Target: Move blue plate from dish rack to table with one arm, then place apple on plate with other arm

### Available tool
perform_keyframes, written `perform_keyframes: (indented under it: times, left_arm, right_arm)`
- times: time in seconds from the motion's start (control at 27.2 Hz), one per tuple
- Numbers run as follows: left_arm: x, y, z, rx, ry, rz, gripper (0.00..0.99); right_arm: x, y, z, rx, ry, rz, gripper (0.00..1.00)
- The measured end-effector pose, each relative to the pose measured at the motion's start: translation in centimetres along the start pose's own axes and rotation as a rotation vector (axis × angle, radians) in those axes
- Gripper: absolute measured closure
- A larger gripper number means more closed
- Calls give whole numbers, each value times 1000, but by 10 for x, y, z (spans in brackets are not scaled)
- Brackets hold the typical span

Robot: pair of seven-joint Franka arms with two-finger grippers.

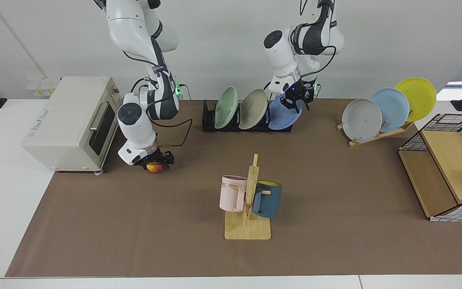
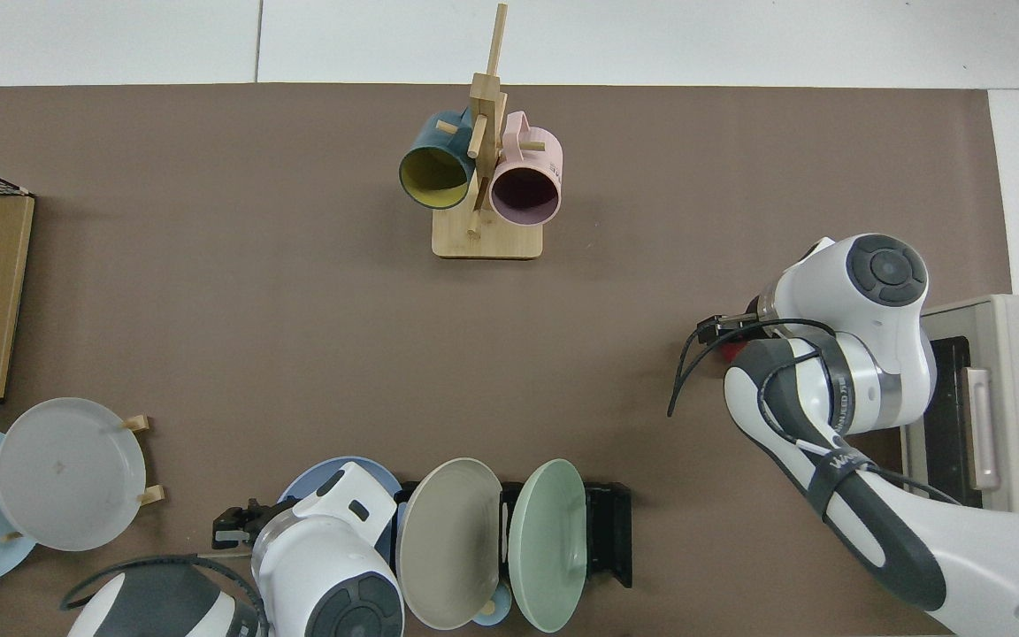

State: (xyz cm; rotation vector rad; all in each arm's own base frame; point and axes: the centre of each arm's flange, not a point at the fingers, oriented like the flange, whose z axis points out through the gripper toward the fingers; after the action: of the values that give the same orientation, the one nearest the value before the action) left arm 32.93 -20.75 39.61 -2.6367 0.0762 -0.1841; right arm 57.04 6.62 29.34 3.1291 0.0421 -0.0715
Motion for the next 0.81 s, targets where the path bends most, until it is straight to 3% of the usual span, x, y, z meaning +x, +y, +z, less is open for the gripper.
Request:
perform_keyframes:
  times: [0.04, 0.11, 0.33, 0.55, 0.7, 0.74, 0.81]
  left_arm:
    - [0, 0, 0, 0, 0, 0, 564]
    - [1, -1, 1, -2, -2, -4, 577]
    - [3, -5, 4, -8, -10, -10, 577]
    - [4, -3, 6, -13, -11, -8, 590]
    - [4, -3, 6, -19, -10, -6, 744]
    - [4, -3, 4, -22, -8, 0, 833]
    - [4, -3, 2, -28, -8, 5, 837]
  right_arm:
    - [0, 0, 1, 0, -1, 0, 132]
    - [-1, 0, 0, 0, -1, 0, 207]
    - [1, 0, -3, 0, 7, 1, 216]
    - [13, 0, -37, -4, 21, -4, 216]
    - [19, 0, -62, -7, 34, -7, 216]
    - [20, 0, -68, -12, 36, -10, 216]
    - [21, 0, -78, -19, 37, -14, 216]
